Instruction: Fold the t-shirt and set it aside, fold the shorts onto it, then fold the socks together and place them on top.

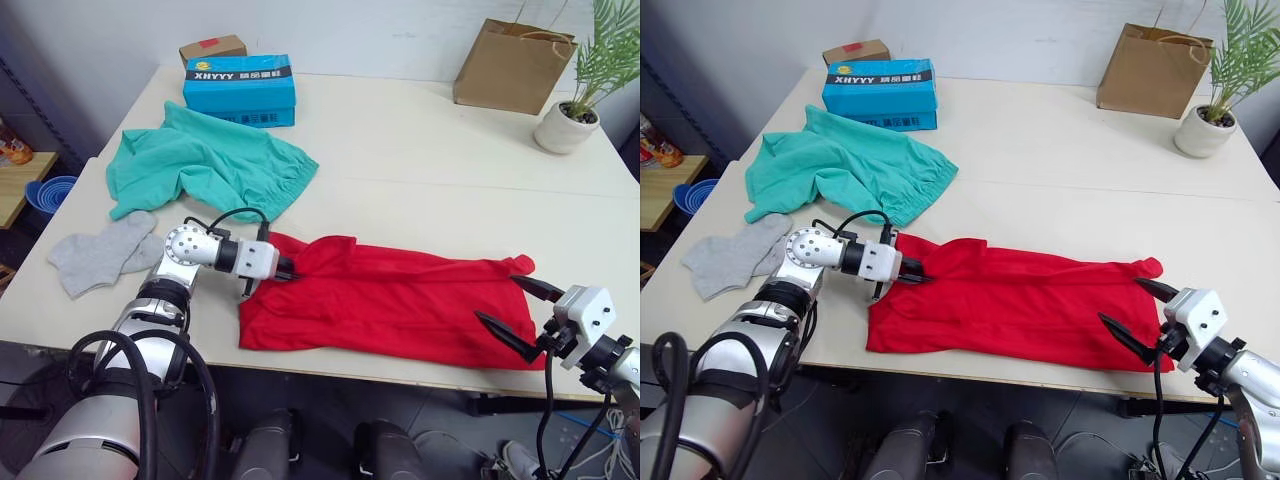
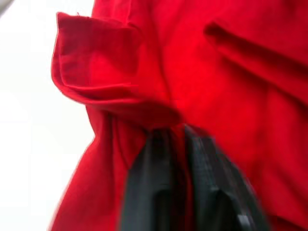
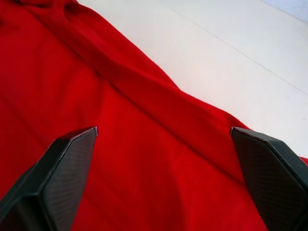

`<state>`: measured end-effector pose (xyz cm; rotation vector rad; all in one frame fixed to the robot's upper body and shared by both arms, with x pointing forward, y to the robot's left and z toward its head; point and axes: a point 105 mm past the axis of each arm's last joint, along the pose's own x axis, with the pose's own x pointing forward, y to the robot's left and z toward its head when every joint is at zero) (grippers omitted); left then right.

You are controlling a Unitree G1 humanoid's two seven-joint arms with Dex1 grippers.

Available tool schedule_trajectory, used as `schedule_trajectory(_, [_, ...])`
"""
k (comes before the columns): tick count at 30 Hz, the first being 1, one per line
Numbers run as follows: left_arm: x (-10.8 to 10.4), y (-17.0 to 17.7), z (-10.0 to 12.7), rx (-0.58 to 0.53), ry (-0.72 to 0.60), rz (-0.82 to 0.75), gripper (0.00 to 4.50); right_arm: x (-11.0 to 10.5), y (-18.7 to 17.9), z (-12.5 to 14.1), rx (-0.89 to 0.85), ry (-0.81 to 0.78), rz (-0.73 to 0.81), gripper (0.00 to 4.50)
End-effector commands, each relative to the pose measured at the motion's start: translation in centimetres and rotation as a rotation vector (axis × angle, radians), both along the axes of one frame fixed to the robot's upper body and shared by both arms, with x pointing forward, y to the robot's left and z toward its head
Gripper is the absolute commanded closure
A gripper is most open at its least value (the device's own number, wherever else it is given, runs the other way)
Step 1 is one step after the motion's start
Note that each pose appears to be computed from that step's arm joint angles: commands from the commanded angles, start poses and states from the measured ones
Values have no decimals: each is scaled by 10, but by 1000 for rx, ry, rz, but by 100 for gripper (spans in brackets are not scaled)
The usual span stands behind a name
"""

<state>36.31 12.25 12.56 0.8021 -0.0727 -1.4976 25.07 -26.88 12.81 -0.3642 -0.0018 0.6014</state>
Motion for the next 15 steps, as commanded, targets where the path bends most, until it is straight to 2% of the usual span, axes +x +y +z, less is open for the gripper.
schedule_trajectory(1, [-1,14,29,-98,170,-14,255,-9,1,15,123,39,49,0])
schedule_trajectory(3, [-3,18,40,-139,243,-13,191,-17,9,17,177,121,117,0])
schedule_trajectory(6, [-9,18,49,-162,265,-30,101,-21,17,20,184,191,181,0])
schedule_trajectory(9, [-3,15,56,-254,322,35,8,-7,27,29,186,192,208,0])
schedule_trajectory(12, [5,9,56,-297,409,128,8,3,35,29,157,197,237,0])
schedule_trajectory(15, [-2,-1,58,-280,558,152,8,7,42,38,131,162,270,0])
